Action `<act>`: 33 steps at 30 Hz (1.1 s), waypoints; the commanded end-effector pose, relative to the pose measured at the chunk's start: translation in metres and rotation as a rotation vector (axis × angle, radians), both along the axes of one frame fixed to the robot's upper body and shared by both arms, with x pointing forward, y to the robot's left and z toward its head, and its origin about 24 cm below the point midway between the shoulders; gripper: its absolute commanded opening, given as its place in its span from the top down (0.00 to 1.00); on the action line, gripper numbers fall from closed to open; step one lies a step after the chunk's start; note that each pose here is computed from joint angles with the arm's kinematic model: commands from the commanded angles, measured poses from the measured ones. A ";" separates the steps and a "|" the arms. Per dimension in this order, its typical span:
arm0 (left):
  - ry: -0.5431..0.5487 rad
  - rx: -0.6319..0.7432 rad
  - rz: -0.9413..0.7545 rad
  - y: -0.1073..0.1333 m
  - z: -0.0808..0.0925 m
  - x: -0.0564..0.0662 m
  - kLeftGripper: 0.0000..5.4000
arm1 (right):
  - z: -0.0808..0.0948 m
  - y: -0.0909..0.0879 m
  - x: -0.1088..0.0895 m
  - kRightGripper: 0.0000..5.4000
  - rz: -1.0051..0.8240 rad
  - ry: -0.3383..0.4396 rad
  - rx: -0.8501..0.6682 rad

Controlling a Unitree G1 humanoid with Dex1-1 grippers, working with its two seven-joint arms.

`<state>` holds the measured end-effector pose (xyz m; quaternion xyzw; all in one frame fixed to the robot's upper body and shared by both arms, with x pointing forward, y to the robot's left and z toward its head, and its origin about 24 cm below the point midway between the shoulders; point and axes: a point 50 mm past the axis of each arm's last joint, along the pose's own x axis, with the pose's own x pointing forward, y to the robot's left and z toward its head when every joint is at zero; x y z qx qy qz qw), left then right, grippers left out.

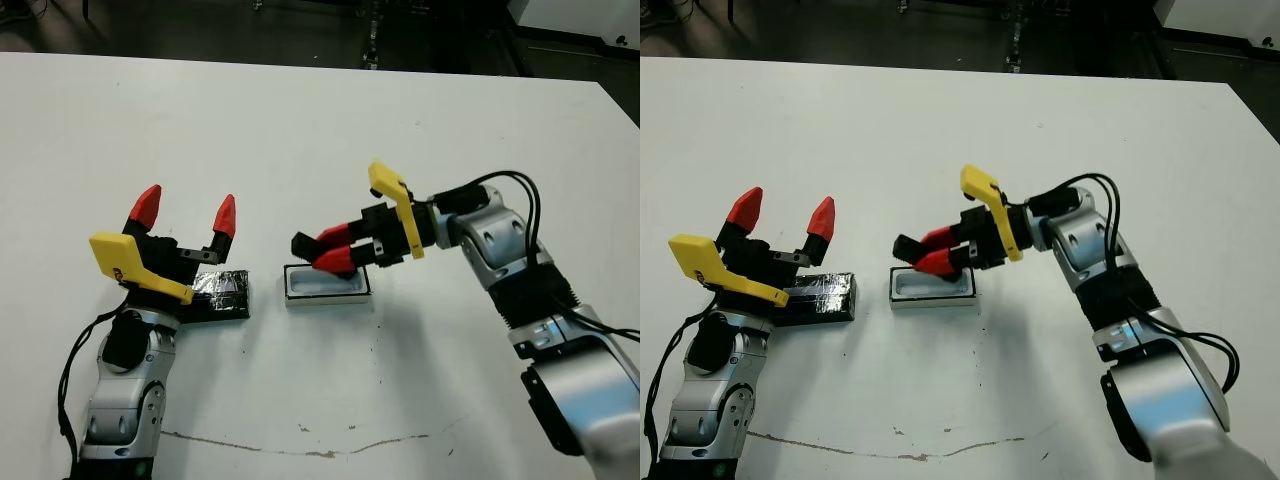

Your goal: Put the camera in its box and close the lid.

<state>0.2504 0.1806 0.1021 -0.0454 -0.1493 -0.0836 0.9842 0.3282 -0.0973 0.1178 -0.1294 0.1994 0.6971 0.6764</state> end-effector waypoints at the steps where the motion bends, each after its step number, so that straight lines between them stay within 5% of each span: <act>1: 0.003 0.012 0.006 0.000 0.000 0.000 0.00 | -0.007 -0.006 -0.002 0.69 -0.016 0.016 -0.047; 13: 0.001 0.004 0.002 0.001 -0.001 0.000 0.00 | -0.018 -0.008 -0.005 0.69 -0.024 0.033 -0.067; 33: 0.004 -0.002 0.006 0.000 -0.002 -0.001 0.00 | -0.011 -0.015 0.001 0.69 0.001 -0.033 -0.140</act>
